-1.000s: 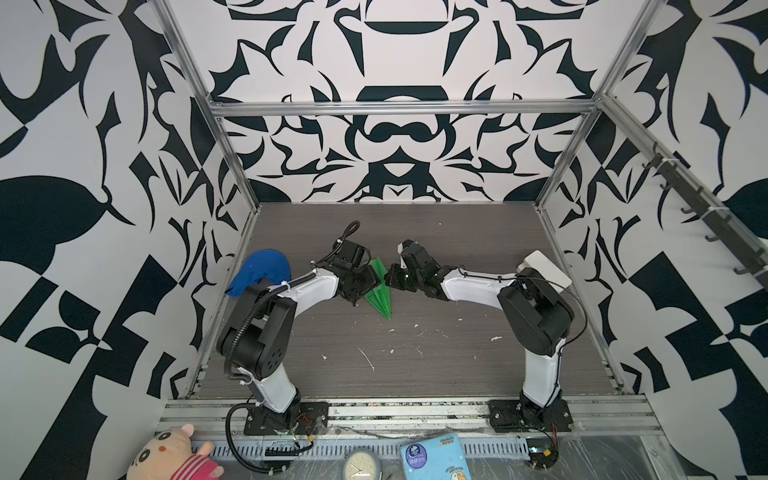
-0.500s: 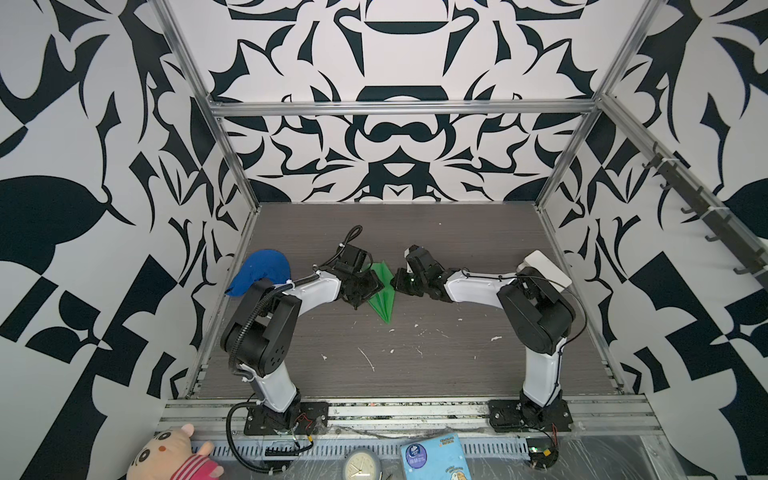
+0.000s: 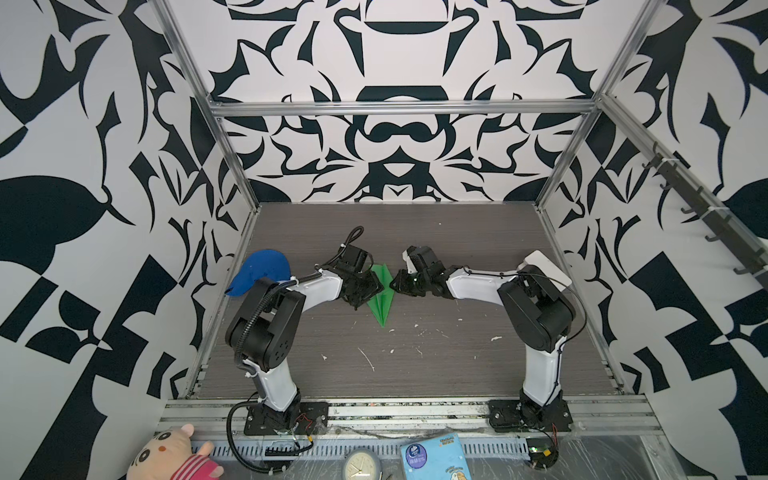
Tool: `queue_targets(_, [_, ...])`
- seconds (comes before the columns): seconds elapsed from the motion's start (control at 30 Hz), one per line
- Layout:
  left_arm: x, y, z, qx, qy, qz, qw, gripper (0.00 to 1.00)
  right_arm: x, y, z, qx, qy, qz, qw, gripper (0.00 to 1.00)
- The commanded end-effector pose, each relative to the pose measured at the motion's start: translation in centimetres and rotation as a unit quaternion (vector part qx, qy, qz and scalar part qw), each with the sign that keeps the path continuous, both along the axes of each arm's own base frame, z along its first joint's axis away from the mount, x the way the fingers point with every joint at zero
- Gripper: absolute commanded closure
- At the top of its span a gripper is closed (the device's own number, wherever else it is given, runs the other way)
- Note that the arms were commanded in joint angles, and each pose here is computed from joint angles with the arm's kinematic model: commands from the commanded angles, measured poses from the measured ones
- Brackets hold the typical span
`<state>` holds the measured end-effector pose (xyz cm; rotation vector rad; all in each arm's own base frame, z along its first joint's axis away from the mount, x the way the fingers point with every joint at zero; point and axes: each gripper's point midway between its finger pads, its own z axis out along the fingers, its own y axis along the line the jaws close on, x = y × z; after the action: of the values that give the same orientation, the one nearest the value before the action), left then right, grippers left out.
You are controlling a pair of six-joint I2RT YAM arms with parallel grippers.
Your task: Fold a paper plane with a square sheet of paper (pick it up from the middle)
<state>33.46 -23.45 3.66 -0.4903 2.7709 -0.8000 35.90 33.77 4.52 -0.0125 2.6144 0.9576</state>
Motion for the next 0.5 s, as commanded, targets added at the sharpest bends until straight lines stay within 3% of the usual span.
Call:
queue_targets(0.0, [-0.4,0.2,-0.6,0.014,0.014,-0.007,1.0,0.38,0.0,0.9,1.1,0.023,-0.009,0.036,0.999,0.73])
queue_targets(0.23, [-0.6,0.5,-0.9,0.025,0.019,-0.01,0.999,0.38,-0.8,1.7,2.2,0.062,-0.014,0.081,0.995,0.72])
queue_targets(0.47, [-0.4,0.3,-0.3,0.015,0.012,-0.023,1.0,0.38,-0.1,0.7,0.6,0.046,0.002,0.053,0.998,0.83])
